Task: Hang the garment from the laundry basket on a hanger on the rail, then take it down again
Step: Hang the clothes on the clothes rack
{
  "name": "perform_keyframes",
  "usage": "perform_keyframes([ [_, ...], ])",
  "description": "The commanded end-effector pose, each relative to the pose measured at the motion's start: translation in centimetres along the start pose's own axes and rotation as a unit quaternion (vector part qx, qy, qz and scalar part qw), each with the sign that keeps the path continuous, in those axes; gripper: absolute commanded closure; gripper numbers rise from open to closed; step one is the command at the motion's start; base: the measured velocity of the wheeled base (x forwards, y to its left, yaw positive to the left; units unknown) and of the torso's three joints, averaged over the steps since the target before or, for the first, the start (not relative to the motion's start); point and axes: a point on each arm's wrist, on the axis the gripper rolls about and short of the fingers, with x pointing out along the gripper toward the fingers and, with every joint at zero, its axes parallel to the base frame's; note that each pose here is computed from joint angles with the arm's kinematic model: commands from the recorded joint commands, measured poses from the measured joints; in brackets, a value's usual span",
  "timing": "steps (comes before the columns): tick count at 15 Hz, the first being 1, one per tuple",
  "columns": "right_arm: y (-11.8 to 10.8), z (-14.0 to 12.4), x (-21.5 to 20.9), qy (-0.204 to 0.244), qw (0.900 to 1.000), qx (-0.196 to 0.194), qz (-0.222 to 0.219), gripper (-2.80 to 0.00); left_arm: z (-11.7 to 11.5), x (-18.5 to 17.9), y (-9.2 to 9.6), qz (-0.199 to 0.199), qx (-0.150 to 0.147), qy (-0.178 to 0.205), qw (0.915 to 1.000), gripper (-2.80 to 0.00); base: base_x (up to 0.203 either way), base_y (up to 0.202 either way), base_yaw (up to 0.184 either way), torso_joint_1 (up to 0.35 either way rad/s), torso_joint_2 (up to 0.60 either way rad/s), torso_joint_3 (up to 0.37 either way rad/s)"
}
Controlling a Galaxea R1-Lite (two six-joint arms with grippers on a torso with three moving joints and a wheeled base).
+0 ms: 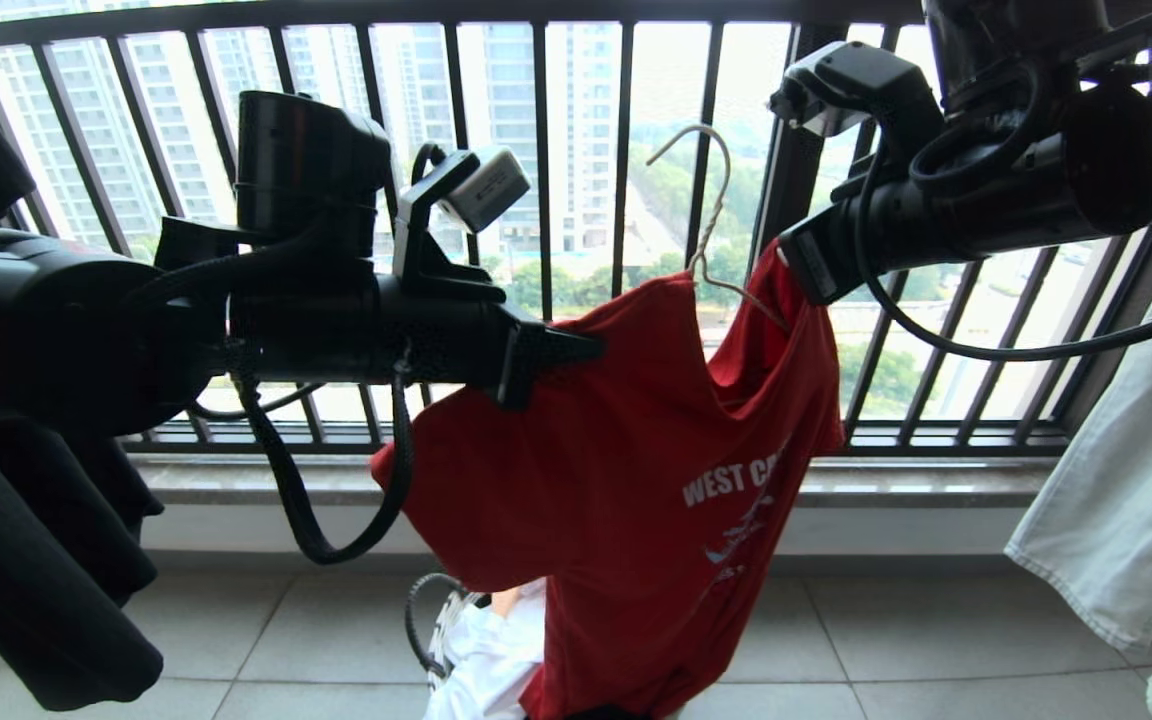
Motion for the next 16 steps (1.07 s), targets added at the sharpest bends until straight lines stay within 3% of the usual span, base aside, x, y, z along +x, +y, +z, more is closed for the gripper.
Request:
perform_keyframes([
  [1,0.8,0.5,-1.3,-0.013,1.000,0.002,0.010,0.00,-0.4,0.8,0.4,0.012,0.001,-0.001,0.9999,0.00,0.000,0.000,0.000,0.000,0.00,0.000],
  [4,2.1,0.9,-2.3,-0.024,0.999,0.007,0.021,0.00,-0.5,1.2,0.7,0.025,0.004,-0.008,0.9996,0.00,0.000,0.000,0.000,0.000,0.00,0.000],
  [7,3.0,1.3,-2.7,-0.031,0.999,0.025,0.027,0.00,-0.4,1.4,0.6,0.027,0.016,-0.040,0.9987,0.00,0.000,0.000,0.000,0.000,0.00,0.000],
  [10,2.8,1.8,-2.2,-0.041,0.998,0.041,-0.035,0.00,-0.7,2.2,0.9,0.080,0.027,-0.056,0.9948,0.00,0.000,0.000,0.000,0.000,0.00,0.000],
  [13,3.7,2.2,-2.5,-0.051,0.996,0.058,-0.042,0.00,-1.4,3.5,0.8,0.096,0.040,-0.040,0.9937,0.00,0.000,0.000,0.000,0.000,0.00,0.000],
  [16,3.9,2.1,-1.4,-0.037,0.993,0.077,-0.086,0.00,-1.5,4.1,1.0,0.127,0.050,-0.035,0.9900,0.00,0.000,0.000,0.000,0.000,0.00,0.000],
])
